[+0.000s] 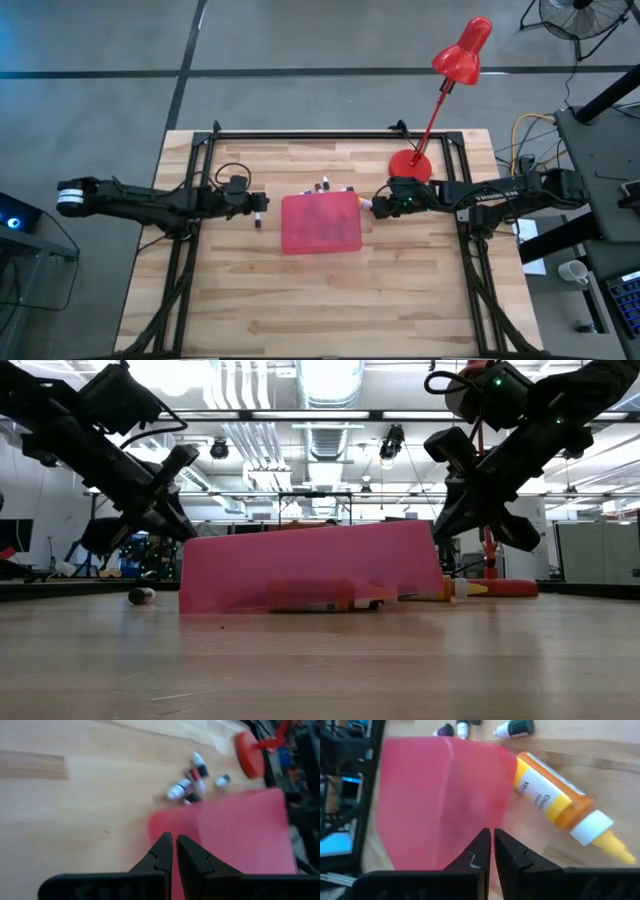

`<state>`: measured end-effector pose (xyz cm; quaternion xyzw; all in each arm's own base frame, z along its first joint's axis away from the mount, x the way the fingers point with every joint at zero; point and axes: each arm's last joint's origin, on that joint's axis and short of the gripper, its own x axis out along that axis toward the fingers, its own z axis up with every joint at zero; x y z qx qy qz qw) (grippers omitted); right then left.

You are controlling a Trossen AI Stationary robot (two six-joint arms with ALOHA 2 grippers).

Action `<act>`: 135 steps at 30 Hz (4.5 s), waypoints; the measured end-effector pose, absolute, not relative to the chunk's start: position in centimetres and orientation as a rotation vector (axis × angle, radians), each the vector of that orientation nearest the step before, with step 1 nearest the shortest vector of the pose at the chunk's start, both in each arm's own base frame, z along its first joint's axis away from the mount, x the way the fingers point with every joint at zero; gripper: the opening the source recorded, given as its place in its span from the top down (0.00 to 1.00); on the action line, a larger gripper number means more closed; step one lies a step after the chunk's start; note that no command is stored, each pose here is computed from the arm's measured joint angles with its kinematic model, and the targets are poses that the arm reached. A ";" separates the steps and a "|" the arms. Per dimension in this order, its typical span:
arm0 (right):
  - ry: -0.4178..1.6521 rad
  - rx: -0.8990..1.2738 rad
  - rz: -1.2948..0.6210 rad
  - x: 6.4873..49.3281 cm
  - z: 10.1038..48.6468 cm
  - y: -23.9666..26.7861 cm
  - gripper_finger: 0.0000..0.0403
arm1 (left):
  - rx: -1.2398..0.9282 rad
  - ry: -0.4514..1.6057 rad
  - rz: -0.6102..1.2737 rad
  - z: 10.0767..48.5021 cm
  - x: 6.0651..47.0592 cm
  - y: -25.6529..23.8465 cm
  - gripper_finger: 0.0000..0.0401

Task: Pick & Place food coloring
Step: Prepare the red bin

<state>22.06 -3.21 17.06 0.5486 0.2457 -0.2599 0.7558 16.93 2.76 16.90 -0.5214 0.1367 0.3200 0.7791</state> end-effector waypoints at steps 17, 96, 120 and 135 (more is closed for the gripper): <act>0.542 1.180 -0.529 22.3 17.1 -3.2 0.96 | -1.186 0.431 0.673 15.3 17.7 2.6 1.00; 0.933 0.467 -0.537 31.5 22.5 -6.2 0.96 | -0.850 0.738 0.669 20.5 22.9 3.9 1.00; 1.003 0.367 -0.455 32.0 29.5 -5.7 0.96 | -0.594 0.719 0.860 27.5 23.0 4.6 1.00; 0.862 0.028 -0.653 34.5 28.4 -10.2 0.96 | -0.160 0.506 1.253 29.8 22.6 5.9 1.00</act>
